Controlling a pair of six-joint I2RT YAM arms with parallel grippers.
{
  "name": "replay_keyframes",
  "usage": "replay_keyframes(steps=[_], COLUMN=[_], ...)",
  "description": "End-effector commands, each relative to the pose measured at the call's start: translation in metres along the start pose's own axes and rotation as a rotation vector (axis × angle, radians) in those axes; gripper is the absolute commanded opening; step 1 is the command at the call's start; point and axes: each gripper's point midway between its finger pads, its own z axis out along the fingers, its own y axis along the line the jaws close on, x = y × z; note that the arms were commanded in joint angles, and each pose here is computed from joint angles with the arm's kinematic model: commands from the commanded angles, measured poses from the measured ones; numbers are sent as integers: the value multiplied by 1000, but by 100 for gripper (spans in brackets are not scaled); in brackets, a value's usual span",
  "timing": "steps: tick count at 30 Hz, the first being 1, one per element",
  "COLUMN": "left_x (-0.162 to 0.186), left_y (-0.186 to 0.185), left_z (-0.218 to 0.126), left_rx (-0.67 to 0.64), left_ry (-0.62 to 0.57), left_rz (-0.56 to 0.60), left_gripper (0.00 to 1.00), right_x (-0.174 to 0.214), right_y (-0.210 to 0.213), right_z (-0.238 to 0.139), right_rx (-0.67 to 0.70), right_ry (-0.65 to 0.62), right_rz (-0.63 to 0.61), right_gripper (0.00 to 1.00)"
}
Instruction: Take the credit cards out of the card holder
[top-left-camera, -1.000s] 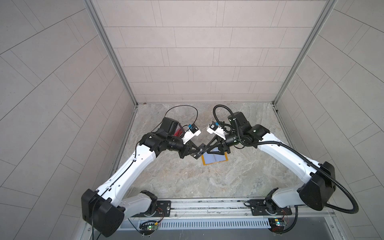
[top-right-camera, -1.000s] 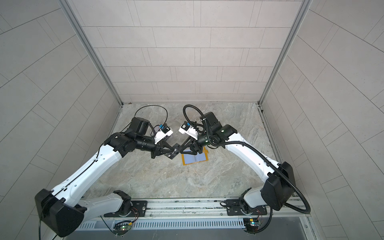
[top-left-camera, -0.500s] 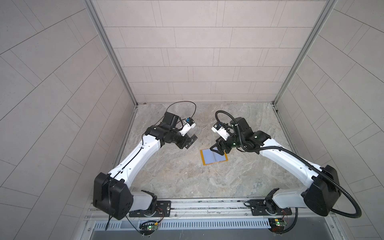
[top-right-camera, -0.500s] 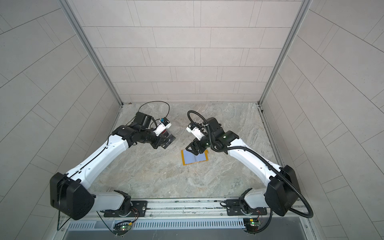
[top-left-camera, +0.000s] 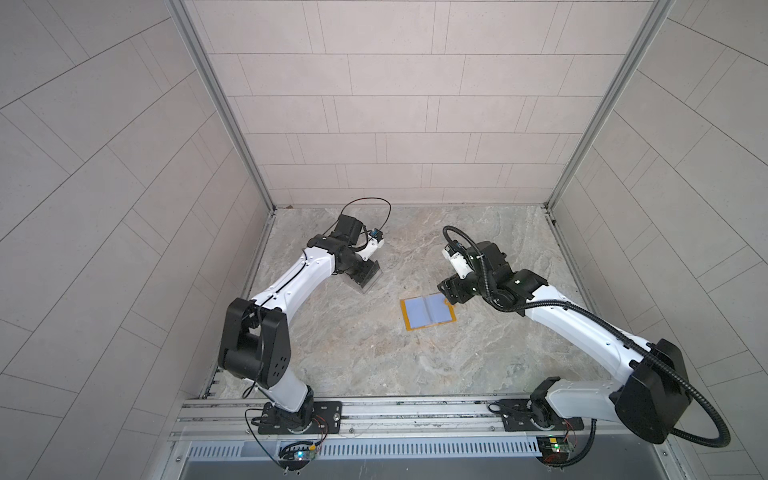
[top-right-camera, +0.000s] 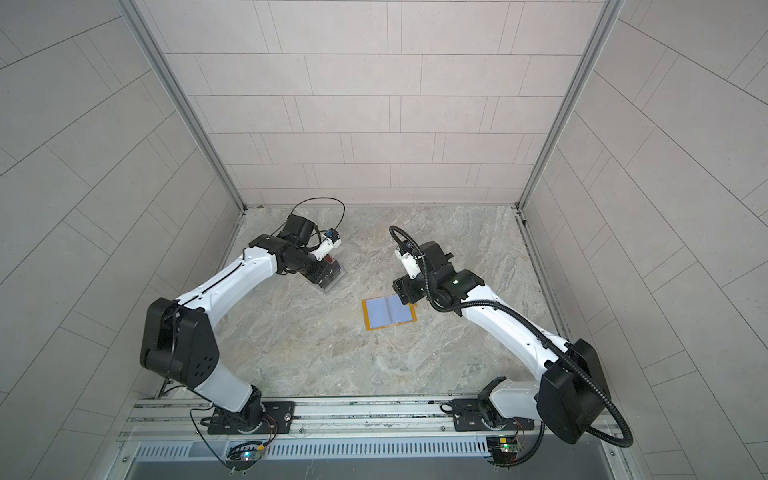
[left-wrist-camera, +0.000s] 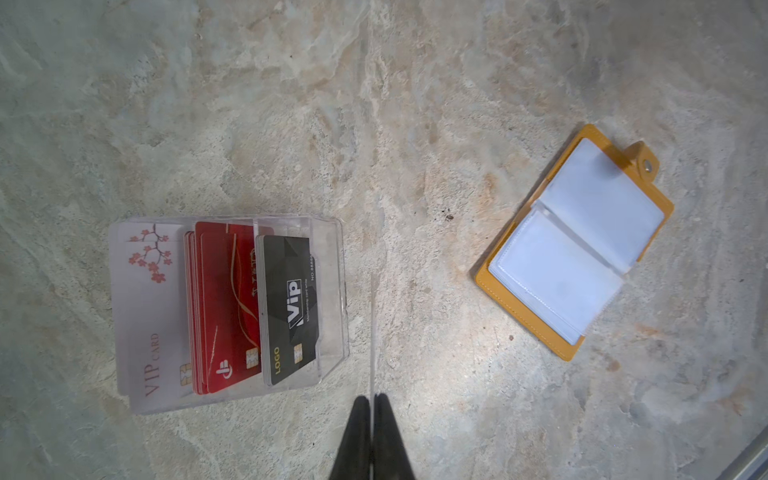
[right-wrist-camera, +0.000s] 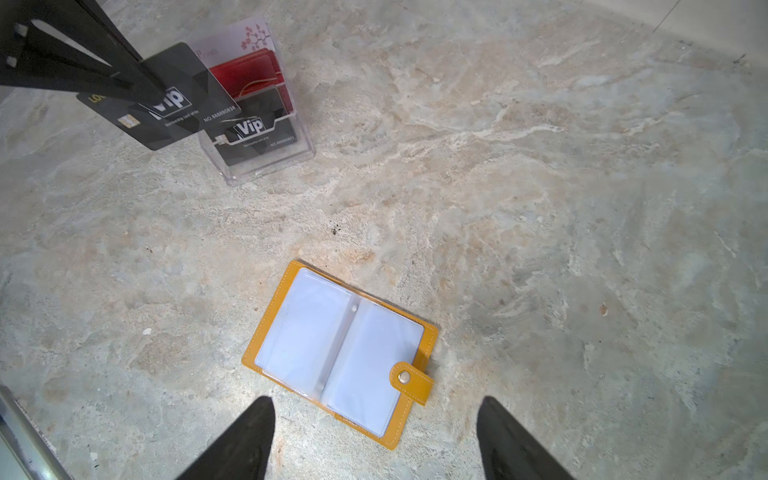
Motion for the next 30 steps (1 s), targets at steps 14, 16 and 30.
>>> replay_keyframes(steps=[14, 16, 30], left_x=[-15, -13, -8], left_y=[34, 36, 40], left_z=[17, 21, 43], left_rx=[-85, -91, -82], left_ry=[-33, -24, 16], left_rz=[47, 48, 38], left_gripper=[0, 0, 0], right_x=[0, 0, 9], right_y=[-11, -11, -14], right_z=[-2, -2, 0], right_rx=[59, 60, 75], right_ry=[-24, -25, -9], right_rz=[55, 56, 59], right_gripper=[79, 80, 79])
